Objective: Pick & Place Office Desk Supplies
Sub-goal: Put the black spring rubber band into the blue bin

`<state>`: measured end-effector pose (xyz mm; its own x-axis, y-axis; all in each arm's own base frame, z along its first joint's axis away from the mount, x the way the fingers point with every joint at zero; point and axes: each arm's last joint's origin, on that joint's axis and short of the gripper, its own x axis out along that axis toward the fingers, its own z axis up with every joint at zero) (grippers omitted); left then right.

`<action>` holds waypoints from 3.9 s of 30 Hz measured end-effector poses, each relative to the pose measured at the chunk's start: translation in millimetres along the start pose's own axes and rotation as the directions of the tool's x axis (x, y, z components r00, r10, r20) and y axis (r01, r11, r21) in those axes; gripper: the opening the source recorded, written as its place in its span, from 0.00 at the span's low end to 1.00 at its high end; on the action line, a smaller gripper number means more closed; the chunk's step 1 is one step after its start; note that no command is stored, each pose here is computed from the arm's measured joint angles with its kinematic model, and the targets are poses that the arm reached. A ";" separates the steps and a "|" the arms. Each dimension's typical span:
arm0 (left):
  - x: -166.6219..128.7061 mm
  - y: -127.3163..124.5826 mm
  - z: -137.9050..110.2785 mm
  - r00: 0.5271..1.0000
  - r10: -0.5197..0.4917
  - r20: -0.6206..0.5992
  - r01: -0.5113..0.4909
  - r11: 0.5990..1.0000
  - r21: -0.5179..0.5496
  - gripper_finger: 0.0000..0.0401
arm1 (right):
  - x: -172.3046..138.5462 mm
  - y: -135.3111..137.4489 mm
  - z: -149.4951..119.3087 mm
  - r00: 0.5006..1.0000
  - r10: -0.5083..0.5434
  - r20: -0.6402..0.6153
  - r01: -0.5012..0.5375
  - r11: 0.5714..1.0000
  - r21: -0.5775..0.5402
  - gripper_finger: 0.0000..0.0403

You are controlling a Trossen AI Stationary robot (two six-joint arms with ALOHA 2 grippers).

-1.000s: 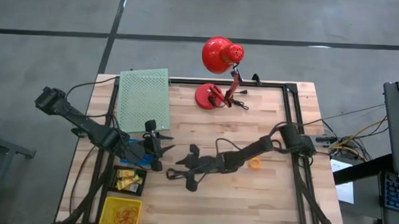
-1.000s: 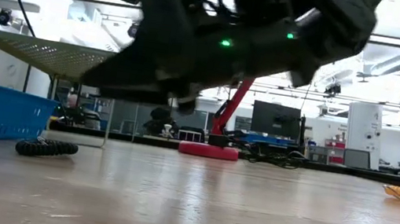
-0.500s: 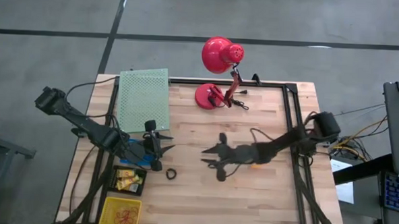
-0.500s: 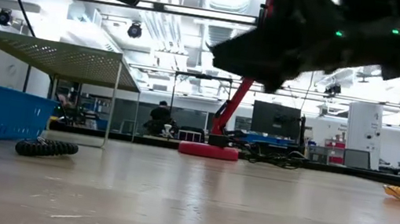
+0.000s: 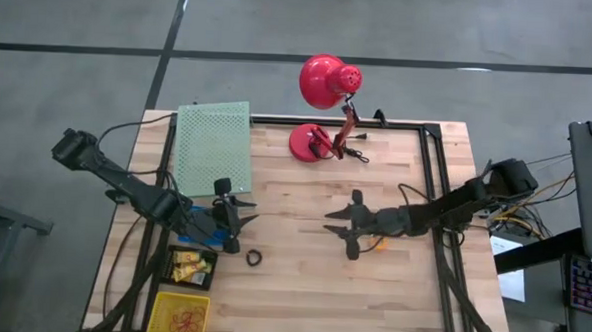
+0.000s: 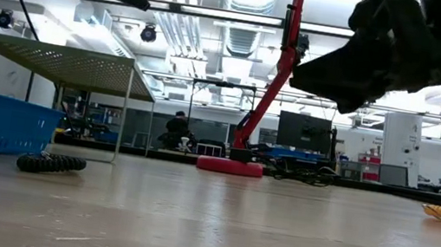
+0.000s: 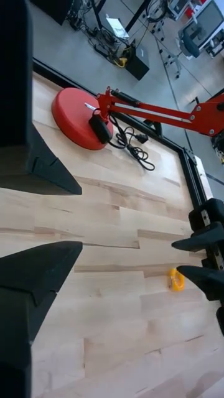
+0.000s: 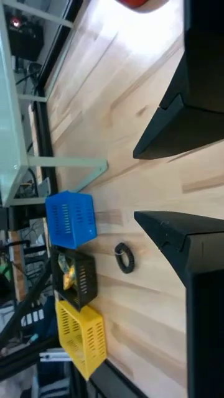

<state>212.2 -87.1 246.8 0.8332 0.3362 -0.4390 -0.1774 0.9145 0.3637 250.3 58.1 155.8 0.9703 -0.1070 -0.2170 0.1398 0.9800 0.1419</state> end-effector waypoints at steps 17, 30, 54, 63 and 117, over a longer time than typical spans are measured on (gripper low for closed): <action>0.0 0.1 -1.4 1.000 0.001 -0.011 -0.001 1.000 0.013 0.33 | 0.5 -0.4 -2.1 1.000 -0.002 -0.013 0.002 1.000 -0.008 0.33; -0.1 0.1 -2.4 1.000 0.001 -0.020 0.001 0.996 0.092 0.33 | 0.7 -0.3 -1.8 1.000 -0.002 -0.012 0.001 1.000 -0.008 0.31; -8.7 2.6 10.9 0.986 -0.145 -0.080 0.133 0.982 -0.134 0.33 | 0.7 -0.3 -1.7 1.000 -0.001 -0.011 0.001 1.000 -0.008 0.30; -12.0 2.4 7.4 0.954 -0.230 -0.194 0.170 0.944 -0.283 0.33 | 0.7 -0.3 -1.7 1.000 -0.001 -0.011 0.001 1.000 -0.008 0.33; 92.0 -84.4 -53.4 0.680 -0.331 -0.654 0.295 0.940 -0.168 0.33 | 0.7 -0.3 -1.7 1.000 -0.001 -0.011 0.001 1.000 -0.008 0.33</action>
<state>275.9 -121.3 131.9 0.2830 0.0738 -0.9563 -0.0085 0.9972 0.0744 250.7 58.1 154.0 0.9678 -0.1061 -0.2282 0.1391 0.9812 0.1337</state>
